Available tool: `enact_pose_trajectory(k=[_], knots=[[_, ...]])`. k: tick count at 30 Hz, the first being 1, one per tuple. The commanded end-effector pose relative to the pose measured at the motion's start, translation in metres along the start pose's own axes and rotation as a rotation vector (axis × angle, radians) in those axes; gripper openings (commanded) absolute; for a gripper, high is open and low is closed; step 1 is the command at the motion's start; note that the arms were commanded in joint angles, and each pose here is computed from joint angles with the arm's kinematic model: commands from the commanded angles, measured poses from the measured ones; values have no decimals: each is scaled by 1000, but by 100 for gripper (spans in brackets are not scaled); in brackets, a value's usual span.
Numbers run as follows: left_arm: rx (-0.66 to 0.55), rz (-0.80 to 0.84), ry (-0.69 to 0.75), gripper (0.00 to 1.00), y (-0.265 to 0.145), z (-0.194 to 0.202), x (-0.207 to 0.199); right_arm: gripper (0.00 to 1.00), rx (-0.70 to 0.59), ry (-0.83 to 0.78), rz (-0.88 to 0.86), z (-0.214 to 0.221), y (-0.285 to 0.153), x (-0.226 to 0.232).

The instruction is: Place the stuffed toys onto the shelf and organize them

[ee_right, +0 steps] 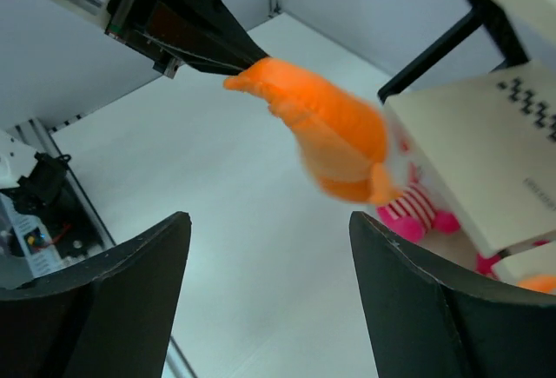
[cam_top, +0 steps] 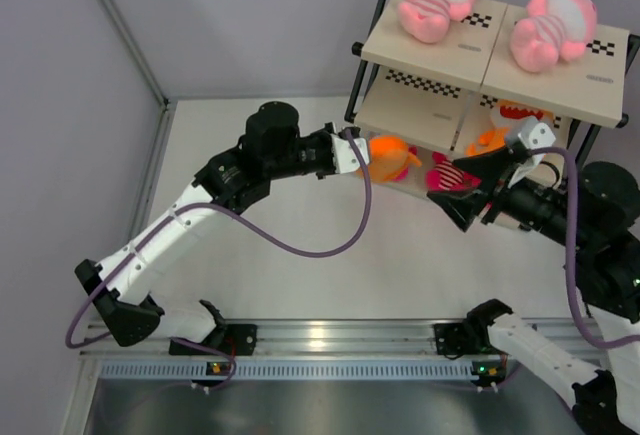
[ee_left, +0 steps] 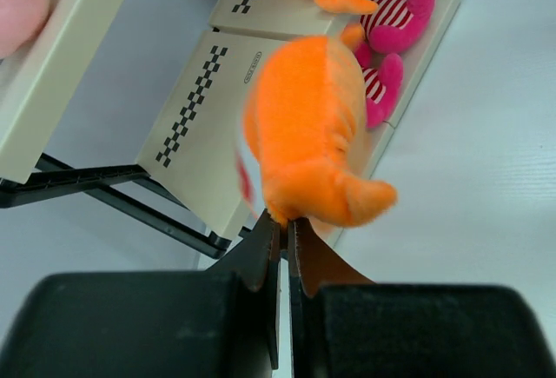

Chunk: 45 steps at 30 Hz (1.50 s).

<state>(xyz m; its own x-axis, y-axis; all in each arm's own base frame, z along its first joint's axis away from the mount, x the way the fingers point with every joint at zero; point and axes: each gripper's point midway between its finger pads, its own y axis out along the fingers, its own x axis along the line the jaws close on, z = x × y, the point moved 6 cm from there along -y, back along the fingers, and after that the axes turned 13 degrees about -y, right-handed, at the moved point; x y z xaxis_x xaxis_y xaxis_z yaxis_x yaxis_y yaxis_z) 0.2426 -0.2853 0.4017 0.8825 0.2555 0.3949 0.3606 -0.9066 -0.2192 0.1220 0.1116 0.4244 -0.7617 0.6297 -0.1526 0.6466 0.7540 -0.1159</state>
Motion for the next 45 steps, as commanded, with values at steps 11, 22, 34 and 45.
enact_pose_trajectory(k=[11,22,34,45], knots=[[-39,-41,-41,0,-30,-16,-3,80,-166,-474,-208,-28,59,-14],[-59,97,69,0,-41,-18,-21,91,-190,-620,-450,-24,105,-13],[-87,175,85,0,-46,-24,-30,92,-184,-606,-577,1,117,11],[-63,246,113,0,-50,-18,-40,90,-67,-614,-624,9,135,2]])
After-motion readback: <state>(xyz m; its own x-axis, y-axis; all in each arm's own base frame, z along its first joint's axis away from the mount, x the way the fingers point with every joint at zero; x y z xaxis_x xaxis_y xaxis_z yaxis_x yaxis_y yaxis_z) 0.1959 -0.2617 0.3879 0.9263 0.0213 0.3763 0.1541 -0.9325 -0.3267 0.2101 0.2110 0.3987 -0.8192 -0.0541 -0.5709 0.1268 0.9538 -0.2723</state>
